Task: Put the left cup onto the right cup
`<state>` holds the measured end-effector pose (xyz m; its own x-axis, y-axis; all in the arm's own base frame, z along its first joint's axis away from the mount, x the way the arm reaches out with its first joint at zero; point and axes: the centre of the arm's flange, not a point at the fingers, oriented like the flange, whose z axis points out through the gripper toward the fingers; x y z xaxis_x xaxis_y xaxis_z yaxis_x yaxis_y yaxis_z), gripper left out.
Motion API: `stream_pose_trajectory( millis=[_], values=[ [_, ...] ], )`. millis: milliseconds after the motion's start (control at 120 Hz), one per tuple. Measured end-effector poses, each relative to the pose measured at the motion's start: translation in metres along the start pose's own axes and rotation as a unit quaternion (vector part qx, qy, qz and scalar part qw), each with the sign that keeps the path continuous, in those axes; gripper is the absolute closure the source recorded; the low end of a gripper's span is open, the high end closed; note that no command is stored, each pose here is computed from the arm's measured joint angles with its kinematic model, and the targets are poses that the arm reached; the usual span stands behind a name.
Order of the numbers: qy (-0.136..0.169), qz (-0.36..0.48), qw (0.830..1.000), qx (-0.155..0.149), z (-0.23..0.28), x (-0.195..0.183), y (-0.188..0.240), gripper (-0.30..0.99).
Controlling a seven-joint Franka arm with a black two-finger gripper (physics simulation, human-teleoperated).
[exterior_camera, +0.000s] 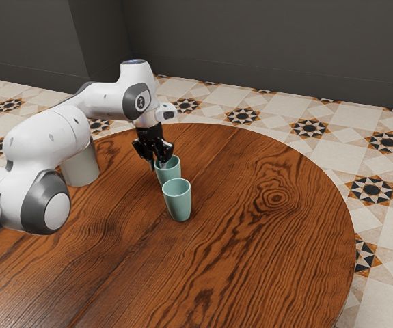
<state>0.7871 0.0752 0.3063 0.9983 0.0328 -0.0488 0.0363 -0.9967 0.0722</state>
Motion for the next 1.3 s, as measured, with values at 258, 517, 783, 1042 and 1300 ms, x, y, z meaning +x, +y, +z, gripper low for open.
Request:
stream_pose_trajectory(
  millis=[258, 517, 783, 1042, 1300],
  values=[
    [0.001, 0.000, 1.000, 0.000, 0.000, 0.000, 0.001, 0.72],
    [0.004, 0.001, 1.000, 0.002, -0.006, 0.000, 0.002, 0.77],
    [0.027, 0.008, 1.000, 0.008, -0.048, -0.003, 0.013, 0.78],
    [0.046, 0.017, 0.999, 0.015, -0.102, -0.016, 0.028, 0.78],
    [0.044, 0.026, 0.998, 0.024, -0.129, -0.034, 0.045, 0.79]
  ],
)
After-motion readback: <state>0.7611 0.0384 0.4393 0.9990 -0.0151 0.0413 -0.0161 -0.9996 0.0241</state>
